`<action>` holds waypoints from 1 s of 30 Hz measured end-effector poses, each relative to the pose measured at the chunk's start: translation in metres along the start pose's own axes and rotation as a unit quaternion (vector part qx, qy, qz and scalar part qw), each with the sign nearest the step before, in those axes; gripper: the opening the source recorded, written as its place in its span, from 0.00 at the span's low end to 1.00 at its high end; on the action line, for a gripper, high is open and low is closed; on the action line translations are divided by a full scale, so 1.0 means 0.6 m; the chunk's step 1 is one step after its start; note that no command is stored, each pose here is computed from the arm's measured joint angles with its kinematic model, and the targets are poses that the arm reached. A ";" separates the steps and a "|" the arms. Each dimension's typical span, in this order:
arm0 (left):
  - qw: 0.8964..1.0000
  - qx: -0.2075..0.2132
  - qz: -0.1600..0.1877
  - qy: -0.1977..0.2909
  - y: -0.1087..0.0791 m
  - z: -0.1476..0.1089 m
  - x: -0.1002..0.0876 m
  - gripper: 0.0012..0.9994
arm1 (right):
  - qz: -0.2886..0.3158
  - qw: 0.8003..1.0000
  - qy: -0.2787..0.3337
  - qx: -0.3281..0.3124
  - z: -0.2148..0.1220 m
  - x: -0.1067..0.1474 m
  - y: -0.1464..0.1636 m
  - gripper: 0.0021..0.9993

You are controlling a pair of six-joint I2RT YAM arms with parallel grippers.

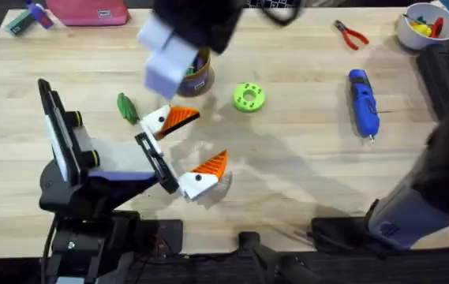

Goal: Pick up the gripper from the table and insert it into the empty holder that is missing its gripper. Then pick up a screw, insert it into the mounting hole, and use the screwdriver to tighten it. Finally, clean up the table by picking up the vegetable and placing it into the bucket.

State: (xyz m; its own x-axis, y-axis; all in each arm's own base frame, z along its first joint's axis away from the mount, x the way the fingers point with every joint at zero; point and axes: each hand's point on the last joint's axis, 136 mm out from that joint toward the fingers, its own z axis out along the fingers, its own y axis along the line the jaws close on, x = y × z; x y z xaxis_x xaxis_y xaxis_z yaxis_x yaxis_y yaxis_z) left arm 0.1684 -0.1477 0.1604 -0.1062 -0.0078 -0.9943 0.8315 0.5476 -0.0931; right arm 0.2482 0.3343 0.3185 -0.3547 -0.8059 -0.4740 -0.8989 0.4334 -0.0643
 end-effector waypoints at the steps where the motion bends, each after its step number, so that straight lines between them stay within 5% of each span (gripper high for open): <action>1: 1.000 0.000 0.000 0.000 0.000 0.000 0.000 0.99 | 0.012 1.000 0.000 0.005 -0.010 0.006 -0.007 0.99; 9: 1.000 0.000 0.000 0.000 0.000 0.000 0.000 0.99 | 0.086 0.996 -0.003 0.037 -0.030 0.044 -0.038 0.99; 14: 1.000 0.000 0.000 0.000 0.000 0.000 0.000 0.99 | 0.168 0.984 -0.006 0.059 -0.024 0.126 -0.074 0.99; 22: 1.000 0.000 0.002 0.000 0.000 0.000 0.000 0.99 | 0.373 0.917 0.023 0.141 -0.074 0.351 -0.155 0.99; 30: 1.000 0.000 0.002 0.000 0.000 0.000 0.000 0.99 | 0.469 0.863 0.043 0.183 -0.075 0.440 -0.210 0.99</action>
State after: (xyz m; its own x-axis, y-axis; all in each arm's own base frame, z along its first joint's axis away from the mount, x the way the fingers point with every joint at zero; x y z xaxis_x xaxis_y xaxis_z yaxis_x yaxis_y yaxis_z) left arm 0.1684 -0.1477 0.1604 -0.1030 -0.0058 -0.9947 0.8319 0.5476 -0.0894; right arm 0.2563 0.0488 0.2410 -0.9139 -0.0519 -0.4027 -0.0706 0.9970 0.0318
